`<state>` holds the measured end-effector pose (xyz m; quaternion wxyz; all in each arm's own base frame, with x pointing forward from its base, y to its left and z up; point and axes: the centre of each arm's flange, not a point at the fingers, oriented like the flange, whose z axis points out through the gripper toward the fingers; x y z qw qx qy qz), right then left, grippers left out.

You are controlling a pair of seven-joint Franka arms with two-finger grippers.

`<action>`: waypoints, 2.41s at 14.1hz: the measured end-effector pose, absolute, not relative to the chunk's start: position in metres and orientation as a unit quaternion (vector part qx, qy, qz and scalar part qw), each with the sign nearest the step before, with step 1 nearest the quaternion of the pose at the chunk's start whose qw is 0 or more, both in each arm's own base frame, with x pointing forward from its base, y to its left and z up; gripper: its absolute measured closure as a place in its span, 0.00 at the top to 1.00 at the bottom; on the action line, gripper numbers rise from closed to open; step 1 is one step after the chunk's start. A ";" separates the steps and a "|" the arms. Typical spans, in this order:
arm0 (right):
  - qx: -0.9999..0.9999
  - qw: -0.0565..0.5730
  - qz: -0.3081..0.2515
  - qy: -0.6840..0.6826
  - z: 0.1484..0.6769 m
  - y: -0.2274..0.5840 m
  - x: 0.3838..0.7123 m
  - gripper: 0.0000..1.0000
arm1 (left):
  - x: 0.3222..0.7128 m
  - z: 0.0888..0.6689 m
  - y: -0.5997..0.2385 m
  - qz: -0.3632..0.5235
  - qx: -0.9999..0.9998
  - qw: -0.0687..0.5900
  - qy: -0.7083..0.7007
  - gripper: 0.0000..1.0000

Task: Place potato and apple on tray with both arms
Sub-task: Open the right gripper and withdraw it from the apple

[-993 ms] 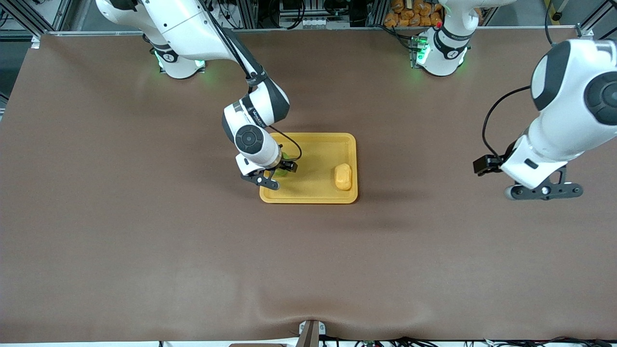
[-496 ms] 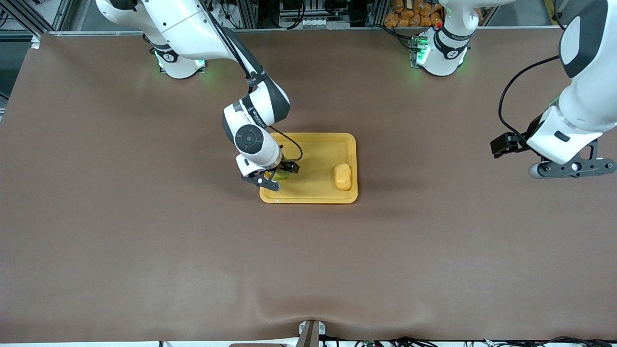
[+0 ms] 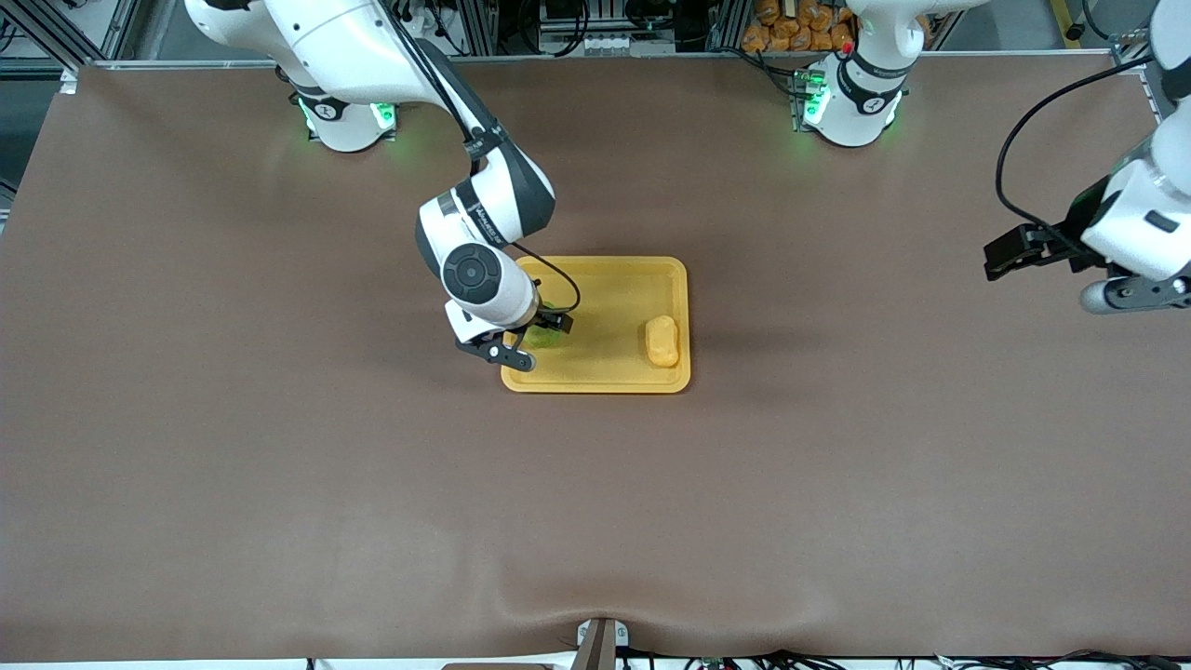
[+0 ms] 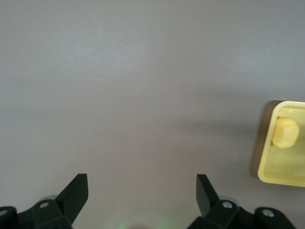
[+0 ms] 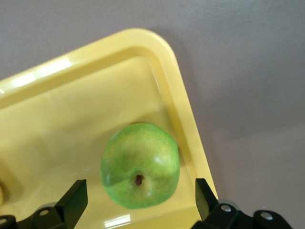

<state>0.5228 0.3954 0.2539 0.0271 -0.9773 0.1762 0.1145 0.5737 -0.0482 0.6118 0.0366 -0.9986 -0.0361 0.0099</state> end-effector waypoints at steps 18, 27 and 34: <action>-0.961 0.027 0.169 0.219 0.430 0.239 0.598 1.00 | 0.539 0.639 -0.054 0.028 -0.999 0.032 0.023 1.00; -0.966 0.025 0.134 0.218 0.478 0.189 0.616 1.00 | 0.533 0.645 -0.053 0.030 -0.999 0.033 0.023 1.00; -0.961 0.023 0.122 0.248 0.514 0.118 0.629 1.00 | 0.529 0.645 -0.055 0.041 -0.998 0.034 0.025 1.00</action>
